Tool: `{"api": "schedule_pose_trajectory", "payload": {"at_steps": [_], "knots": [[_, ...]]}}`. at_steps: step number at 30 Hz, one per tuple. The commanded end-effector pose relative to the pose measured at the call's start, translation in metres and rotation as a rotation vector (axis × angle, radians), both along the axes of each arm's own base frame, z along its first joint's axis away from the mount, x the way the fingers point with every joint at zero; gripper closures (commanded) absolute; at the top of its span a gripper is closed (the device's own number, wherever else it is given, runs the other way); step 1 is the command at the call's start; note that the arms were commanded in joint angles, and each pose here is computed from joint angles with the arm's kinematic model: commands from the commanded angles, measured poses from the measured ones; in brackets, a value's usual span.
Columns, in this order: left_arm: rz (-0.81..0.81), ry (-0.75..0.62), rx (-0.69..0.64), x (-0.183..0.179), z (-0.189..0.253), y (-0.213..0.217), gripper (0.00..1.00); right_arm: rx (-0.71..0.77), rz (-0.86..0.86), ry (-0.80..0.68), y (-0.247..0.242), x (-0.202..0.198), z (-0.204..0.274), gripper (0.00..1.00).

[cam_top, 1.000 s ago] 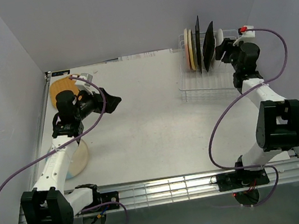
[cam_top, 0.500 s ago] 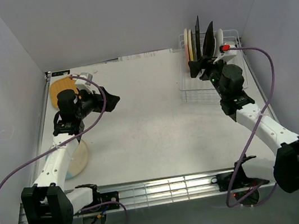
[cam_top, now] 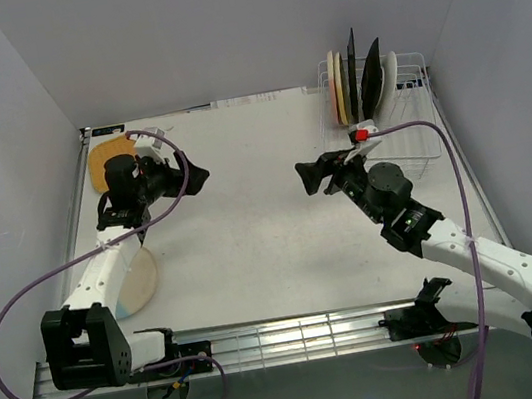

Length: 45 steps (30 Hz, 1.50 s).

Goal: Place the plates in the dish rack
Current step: Pick up the plate from the corner of the board.

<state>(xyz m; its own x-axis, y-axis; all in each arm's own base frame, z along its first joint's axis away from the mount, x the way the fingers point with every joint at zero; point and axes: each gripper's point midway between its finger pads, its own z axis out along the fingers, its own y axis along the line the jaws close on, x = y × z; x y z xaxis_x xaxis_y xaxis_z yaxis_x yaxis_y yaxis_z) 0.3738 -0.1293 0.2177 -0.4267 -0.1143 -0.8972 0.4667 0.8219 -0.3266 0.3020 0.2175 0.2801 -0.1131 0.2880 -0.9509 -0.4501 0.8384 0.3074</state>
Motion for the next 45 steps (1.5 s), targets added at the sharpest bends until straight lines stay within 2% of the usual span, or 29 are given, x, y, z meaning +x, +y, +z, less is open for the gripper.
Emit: {"api": "schedule_pose_trajectory", "payload": {"at_steps": [1,5,8,14,22,26,30,35,43,45], "knots": [[0.038,-0.010,-0.015,0.014,0.009,0.013,0.02,-0.026,0.011,0.013,0.013,-0.006,-0.004,0.16],[0.093,0.047,-0.066,0.027,0.000,0.032,0.02,-0.077,0.048,0.024,0.029,-0.018,-0.021,0.15],[0.198,0.118,-0.131,0.038,-0.012,0.063,0.02,-0.106,0.066,0.022,0.033,-0.025,-0.036,0.15],[0.363,0.266,-0.218,0.058,-0.032,0.088,0.02,-0.148,0.081,0.032,0.044,-0.024,-0.051,0.15],[0.632,0.400,-0.355,0.068,-0.065,0.118,0.02,-0.170,0.074,0.025,0.046,-0.024,-0.055,0.17],[0.758,0.470,-0.354,0.075,-0.084,0.135,0.07,-0.164,0.075,0.016,0.044,-0.026,-0.051,0.17],[0.788,0.501,-0.404,0.078,-0.097,0.144,0.05,-0.153,0.079,0.002,0.042,-0.029,-0.045,0.18],[0.763,0.677,-0.536,0.080,-0.134,0.156,0.05,-0.137,0.092,-0.016,0.041,-0.032,-0.041,0.18],[0.831,0.651,-0.613,0.088,-0.145,0.178,0.07,-0.110,0.117,-0.043,0.041,-0.039,-0.035,0.19],[0.873,0.628,-0.614,0.090,-0.143,0.186,0.04,-0.106,0.128,-0.050,0.041,-0.040,-0.033,0.19]]}}
